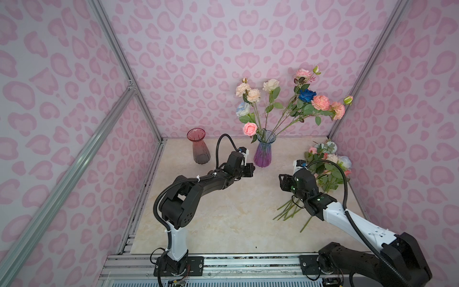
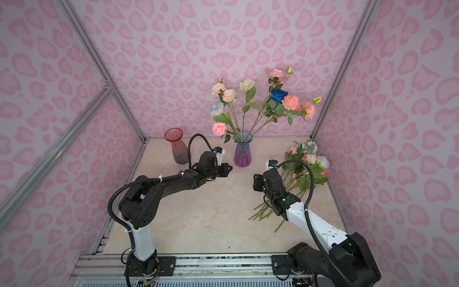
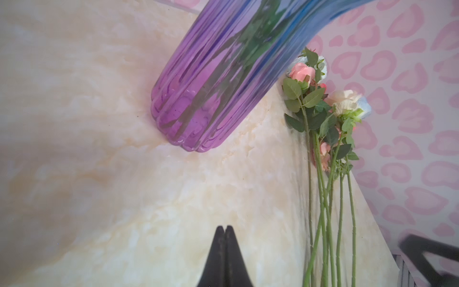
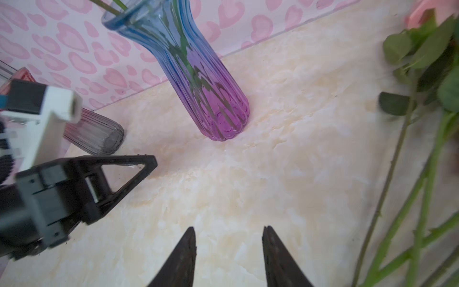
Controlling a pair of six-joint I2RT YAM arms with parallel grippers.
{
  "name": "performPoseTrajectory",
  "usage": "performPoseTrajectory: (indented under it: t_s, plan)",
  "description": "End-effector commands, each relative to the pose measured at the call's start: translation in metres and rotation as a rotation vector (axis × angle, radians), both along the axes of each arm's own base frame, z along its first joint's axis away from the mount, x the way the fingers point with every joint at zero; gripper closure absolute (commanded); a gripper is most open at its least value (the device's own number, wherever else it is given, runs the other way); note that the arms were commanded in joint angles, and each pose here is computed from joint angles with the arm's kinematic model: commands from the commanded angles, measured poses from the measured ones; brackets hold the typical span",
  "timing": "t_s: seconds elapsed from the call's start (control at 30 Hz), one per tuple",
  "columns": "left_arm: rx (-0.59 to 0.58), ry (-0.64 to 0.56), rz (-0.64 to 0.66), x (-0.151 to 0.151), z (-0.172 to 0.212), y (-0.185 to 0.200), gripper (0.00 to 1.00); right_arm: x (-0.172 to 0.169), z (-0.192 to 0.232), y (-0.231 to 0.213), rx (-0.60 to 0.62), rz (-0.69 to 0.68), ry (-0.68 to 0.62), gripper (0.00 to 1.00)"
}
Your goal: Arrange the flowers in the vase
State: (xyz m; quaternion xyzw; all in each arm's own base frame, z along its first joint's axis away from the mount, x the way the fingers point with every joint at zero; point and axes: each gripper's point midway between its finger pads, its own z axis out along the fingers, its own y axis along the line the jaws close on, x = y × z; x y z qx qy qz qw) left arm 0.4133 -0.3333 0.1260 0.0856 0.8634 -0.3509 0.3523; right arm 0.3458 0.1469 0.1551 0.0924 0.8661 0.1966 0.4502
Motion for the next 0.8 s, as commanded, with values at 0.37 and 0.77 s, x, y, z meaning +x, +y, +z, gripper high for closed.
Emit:
performPoseTrajectory:
  t_s: [0.37, 0.77]
  plan:
    - [0.022, -0.166, 0.484, -0.071, 0.071, 0.182, 0.96, 0.097, -0.061, 0.055, 0.311, -0.028, 0.153, 0.59]
    - [0.03, -0.155, 0.863, -0.052, 0.093, 0.295, 0.69, 0.133, -0.096, 0.066, 0.47, -0.094, 0.197, 0.58]
